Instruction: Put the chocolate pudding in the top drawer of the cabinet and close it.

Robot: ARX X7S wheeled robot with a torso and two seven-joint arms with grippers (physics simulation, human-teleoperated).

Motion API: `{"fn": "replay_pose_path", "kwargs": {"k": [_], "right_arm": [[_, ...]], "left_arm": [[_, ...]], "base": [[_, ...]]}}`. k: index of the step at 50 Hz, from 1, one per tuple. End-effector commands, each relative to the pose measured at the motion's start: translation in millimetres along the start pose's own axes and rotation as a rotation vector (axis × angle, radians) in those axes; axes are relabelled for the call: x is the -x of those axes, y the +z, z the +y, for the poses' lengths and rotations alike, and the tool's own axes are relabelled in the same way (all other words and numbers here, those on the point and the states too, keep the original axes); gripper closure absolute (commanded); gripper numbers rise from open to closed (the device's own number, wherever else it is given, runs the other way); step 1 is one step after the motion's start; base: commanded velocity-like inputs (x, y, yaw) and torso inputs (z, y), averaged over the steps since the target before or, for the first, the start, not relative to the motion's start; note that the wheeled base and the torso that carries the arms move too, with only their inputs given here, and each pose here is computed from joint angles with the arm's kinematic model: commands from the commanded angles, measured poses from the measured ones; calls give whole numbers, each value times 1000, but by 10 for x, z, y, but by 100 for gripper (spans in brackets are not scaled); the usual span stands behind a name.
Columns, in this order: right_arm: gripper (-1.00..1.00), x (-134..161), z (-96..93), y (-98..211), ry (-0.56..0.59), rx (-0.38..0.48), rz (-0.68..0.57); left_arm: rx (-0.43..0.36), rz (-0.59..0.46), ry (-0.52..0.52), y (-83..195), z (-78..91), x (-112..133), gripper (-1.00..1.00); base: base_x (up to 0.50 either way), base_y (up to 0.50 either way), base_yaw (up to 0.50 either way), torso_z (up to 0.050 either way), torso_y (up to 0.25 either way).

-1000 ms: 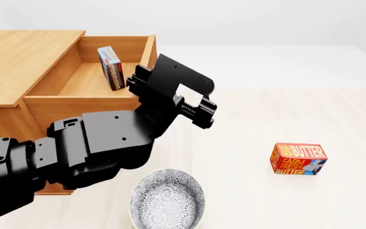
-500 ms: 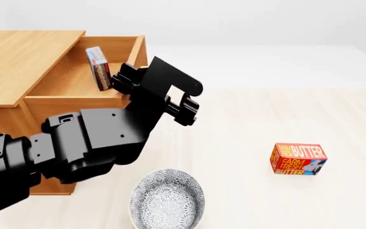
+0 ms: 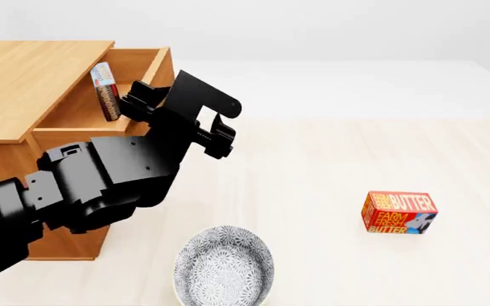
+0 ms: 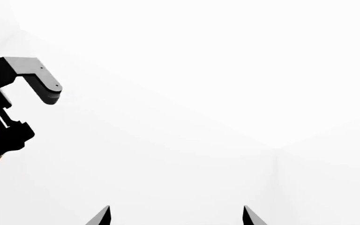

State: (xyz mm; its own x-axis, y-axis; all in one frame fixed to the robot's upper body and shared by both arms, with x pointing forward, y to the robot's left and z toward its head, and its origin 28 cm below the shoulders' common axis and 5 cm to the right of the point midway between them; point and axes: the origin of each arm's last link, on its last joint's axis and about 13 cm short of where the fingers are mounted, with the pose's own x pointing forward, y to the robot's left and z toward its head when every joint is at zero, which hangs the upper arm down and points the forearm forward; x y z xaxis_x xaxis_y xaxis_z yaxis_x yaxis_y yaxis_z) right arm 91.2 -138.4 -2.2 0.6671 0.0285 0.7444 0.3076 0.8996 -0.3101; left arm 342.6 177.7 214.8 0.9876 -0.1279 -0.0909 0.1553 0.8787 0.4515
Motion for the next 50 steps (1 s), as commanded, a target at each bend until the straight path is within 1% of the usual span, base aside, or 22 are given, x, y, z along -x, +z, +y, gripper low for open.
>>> {"fn": "replay_pose_path", "kwargs": {"k": [1,13,21,30,45,50], "right_arm": [[-100,31,-32,23,-1,1,-2],[-100,39,-33,23,0,3,-2],[-100,37,-30,23,0,4,-3],[-100,30,-17,15,1,5,-2],[-100,8,5,6,-2,6,-1],[-100,16,-5,15,-3,6,0]], "left_arm": [[15,122,41,-254,96,-49,-100],[-15,166,108,-372,222,-99,-100],[-41,204,172,-467,349,-120,-100],[-48,250,234,-578,482,-167,-100],[-69,287,313,-652,623,-165,-100],[-120,299,374,-671,697,-146,-100]], "base": [[0,0,0,0,0],[0,0,0,0,0],[0,0,0,0,0],[0,0,0,0,0],[0,0,0,0,0],[0,0,0,0,0]]}}
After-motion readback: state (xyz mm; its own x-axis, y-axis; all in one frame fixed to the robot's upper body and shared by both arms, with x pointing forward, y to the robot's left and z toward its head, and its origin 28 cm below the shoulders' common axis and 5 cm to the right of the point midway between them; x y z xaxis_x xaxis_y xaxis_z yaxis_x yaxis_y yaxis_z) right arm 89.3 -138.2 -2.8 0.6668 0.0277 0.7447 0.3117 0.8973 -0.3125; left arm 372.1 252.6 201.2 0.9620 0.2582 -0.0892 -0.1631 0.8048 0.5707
